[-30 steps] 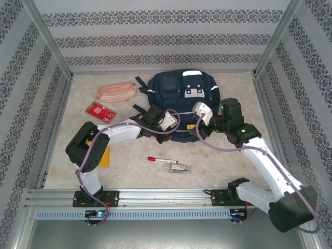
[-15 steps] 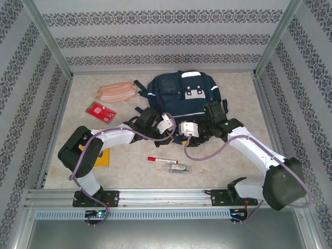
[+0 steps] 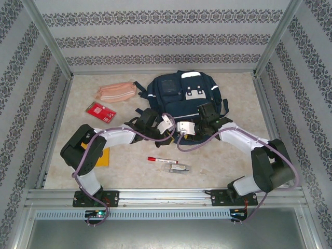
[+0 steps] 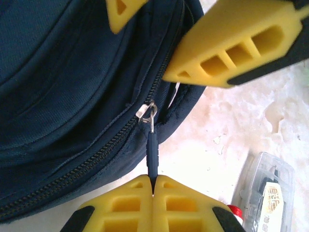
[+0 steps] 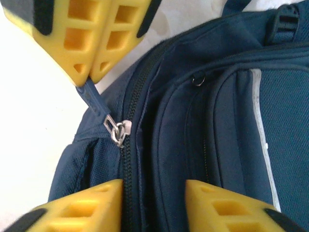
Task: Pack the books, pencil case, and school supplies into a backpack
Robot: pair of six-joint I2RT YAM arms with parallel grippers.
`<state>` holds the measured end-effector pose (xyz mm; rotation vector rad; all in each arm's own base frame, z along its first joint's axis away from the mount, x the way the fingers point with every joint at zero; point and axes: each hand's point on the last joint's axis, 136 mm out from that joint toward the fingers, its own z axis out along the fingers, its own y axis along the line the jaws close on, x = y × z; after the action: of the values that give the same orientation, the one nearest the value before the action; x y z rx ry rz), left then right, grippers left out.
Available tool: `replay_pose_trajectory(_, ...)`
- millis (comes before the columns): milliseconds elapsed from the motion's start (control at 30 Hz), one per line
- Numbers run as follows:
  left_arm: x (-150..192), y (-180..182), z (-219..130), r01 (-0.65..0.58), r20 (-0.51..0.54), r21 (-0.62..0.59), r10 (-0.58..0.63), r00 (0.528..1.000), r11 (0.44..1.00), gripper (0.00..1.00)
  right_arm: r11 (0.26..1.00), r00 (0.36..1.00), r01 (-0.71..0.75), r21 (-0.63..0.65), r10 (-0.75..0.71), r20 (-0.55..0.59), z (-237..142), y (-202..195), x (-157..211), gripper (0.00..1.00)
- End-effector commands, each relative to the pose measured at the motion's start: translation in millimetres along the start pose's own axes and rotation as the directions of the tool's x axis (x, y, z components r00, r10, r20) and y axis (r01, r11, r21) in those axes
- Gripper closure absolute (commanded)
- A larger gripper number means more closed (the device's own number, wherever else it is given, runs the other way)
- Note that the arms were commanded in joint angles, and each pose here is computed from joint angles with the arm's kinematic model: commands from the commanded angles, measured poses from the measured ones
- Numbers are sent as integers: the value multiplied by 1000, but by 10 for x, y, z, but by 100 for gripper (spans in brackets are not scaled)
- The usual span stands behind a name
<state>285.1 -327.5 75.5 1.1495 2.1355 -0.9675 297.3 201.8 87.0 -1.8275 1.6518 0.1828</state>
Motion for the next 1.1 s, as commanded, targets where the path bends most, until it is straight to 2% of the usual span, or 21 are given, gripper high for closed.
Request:
replay_pose_trajectory(0, -115, -31, 37, -35, 50, 30, 34, 998, 999, 98, 998, 999, 34, -47, -35, -14, 65, 148, 23, 67)
replay_pose_trajectory(167, -87, -55, 52, -63, 100, 37, 59, 993, 997, 65, 995, 998, 55, -83, -57, -17, 81, 285, 17, 53)
replay_pose_trajectory(300, -73, 5, 58, -69, 120, -3, 69, 990, 998, 57, 994, 998, 48, -94, -51, -30, 101, 307, 40, 54)
replay_pose_trajectory(500, -137, 86, 134, -84, 141, -32, 88, 986, 996, 55, 995, 997, 62, -84, -65, -34, 98, 302, 32, 74)
replay_pose_trajectory(700, -226, -156, 152, -256, 306, 14, 239, 922, 967, 54, 994, 996, 87, -60, -88, -17, 66, 296, 7, 96)
replay_pose_trajectory(800, -239, -142, 161, -254, 328, 6, 238, 914, 967, 55, 994, 995, 101, -33, -100, 14, 32, 280, -47, 100)
replay_pose_trajectory(1067, -284, -181, 165, -296, 343, 9, 275, 898, 955, 68, 992, 989, 130, -3, -129, 73, -37, 298, -165, 100)
